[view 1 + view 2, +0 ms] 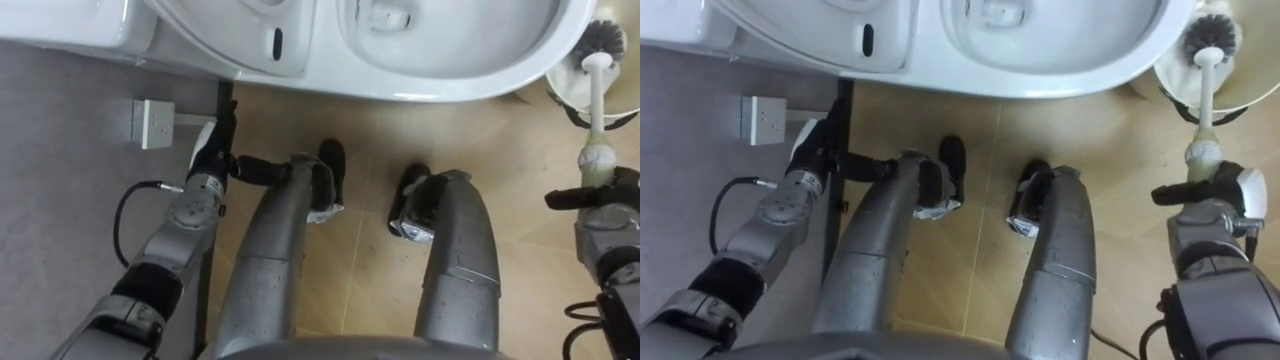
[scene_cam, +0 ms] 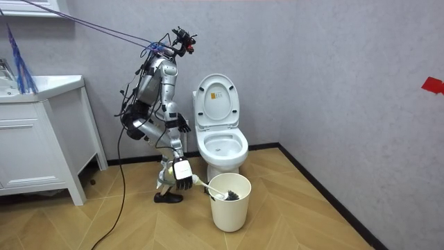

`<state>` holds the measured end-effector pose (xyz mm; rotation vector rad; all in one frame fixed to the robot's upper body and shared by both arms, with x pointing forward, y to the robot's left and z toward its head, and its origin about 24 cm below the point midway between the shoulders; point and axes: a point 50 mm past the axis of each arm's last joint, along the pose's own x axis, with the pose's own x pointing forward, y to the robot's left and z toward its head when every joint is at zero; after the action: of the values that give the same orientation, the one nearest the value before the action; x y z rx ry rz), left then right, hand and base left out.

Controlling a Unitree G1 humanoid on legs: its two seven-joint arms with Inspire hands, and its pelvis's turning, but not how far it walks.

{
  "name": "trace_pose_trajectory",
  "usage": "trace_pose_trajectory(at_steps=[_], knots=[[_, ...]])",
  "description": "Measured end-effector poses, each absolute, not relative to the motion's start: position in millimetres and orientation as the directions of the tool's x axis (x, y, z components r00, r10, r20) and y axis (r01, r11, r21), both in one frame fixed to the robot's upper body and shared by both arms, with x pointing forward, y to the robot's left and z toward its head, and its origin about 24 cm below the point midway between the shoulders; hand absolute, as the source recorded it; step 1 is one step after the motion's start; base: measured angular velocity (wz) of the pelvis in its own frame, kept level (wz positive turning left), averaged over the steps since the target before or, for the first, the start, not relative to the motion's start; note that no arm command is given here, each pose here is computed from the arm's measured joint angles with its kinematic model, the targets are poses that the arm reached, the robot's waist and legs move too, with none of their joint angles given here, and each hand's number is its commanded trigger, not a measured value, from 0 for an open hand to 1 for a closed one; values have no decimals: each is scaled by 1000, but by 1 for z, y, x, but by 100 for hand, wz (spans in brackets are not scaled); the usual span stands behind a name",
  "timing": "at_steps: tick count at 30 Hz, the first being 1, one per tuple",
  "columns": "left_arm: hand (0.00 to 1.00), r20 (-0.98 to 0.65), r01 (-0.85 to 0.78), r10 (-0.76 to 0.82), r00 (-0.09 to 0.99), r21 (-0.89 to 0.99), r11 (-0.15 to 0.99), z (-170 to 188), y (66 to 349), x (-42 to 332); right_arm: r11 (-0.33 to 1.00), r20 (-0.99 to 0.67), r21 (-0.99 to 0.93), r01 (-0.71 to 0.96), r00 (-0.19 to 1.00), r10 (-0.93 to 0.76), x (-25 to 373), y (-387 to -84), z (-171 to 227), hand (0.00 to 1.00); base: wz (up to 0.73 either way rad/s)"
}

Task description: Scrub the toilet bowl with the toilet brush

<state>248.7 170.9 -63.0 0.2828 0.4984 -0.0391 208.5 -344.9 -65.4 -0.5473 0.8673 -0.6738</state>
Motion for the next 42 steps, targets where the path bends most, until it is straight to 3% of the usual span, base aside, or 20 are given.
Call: trace_pose_trajectory(at_steps=[20,29,42], knots=[[0,-511,79,41,858,212,974,-71,175,235,725,-564,-616,307,471,-678,206,-340,-71,100,0],[0,-553,81,57,831,221,972,-82,180,221,761,-629,-585,280,436,-644,186,-336,-86,100,-1],[0,-702,39,141,698,233,972,-118,204,166,828,-763,-441,346,341,-549,149,-304,-121,100,-2]])
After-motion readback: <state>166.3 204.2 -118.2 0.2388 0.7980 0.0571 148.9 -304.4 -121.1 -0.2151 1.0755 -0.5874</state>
